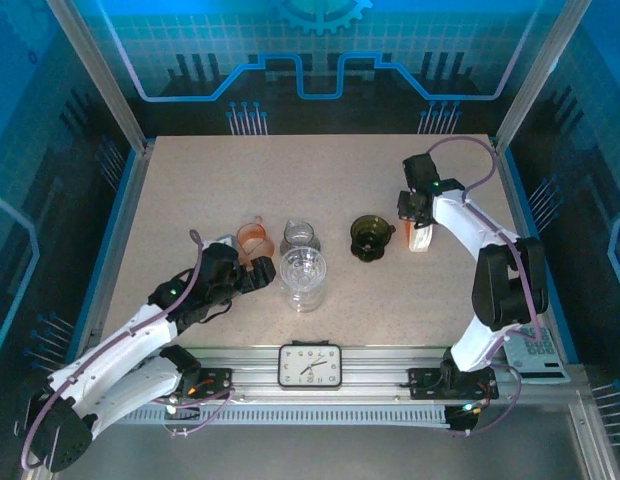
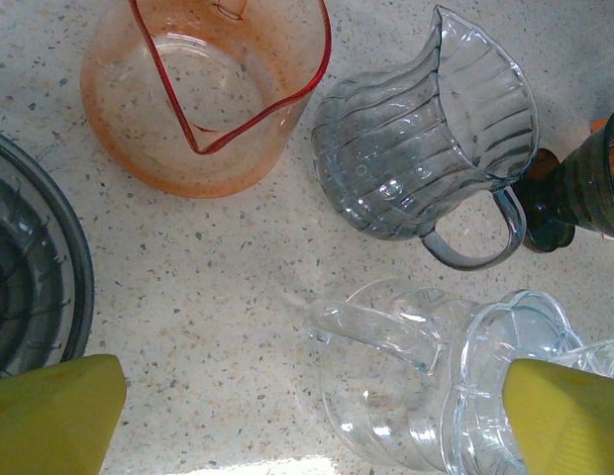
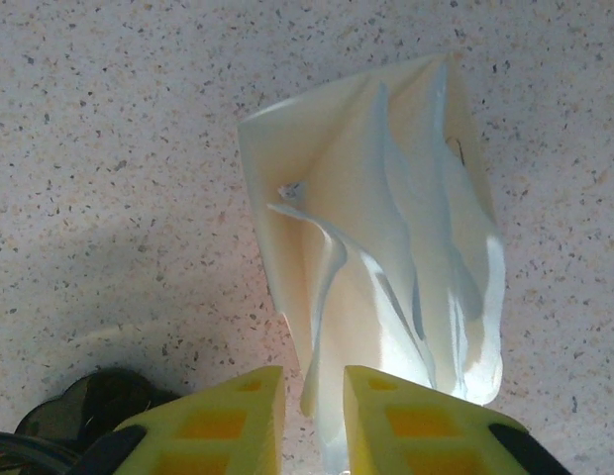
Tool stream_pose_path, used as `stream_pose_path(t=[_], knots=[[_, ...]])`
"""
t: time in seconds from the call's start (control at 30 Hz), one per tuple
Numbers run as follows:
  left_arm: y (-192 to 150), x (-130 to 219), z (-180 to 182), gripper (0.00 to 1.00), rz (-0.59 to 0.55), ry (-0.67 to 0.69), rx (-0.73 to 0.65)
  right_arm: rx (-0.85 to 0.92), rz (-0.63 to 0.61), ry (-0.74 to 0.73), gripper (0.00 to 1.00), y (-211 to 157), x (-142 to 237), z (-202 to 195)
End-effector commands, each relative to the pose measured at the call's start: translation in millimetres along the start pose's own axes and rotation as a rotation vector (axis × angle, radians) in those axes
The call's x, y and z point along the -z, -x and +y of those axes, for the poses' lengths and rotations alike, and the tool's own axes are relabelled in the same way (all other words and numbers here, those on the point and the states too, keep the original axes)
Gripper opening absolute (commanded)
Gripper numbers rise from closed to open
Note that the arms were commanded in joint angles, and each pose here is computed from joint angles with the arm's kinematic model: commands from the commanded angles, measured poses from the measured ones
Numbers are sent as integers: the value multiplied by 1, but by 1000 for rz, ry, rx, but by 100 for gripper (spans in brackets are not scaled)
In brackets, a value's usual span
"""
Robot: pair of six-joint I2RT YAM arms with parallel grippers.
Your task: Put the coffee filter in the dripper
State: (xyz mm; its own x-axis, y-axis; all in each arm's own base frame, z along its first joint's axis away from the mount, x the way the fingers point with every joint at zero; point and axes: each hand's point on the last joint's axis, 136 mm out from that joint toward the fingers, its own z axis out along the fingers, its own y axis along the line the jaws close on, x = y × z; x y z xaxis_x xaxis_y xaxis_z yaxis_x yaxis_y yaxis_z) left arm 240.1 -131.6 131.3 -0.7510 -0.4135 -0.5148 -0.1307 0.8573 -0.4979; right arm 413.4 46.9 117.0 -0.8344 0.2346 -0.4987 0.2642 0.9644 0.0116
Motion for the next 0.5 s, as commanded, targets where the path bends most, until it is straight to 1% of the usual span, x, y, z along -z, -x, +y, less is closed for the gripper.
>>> stream_pose_path(t=[0.0,0.17,0.27,0.3,0.47], knots=[[3,3,-2,99,5,-5,5,18,-15,-21,18,8,2,2],[2,2,-1,99,6,-3,7,44,-2,-42,12,7,-2,0],[1,1,-1,99,9,-2,9,58,-1,-43,5,7,-2,0],[1,1,-1,99,9,-2,10,61,-6,-41,1,8,-1,1],[2,1,-2,99,11,-3,9,86,-44,-29,0,14,12,2]])
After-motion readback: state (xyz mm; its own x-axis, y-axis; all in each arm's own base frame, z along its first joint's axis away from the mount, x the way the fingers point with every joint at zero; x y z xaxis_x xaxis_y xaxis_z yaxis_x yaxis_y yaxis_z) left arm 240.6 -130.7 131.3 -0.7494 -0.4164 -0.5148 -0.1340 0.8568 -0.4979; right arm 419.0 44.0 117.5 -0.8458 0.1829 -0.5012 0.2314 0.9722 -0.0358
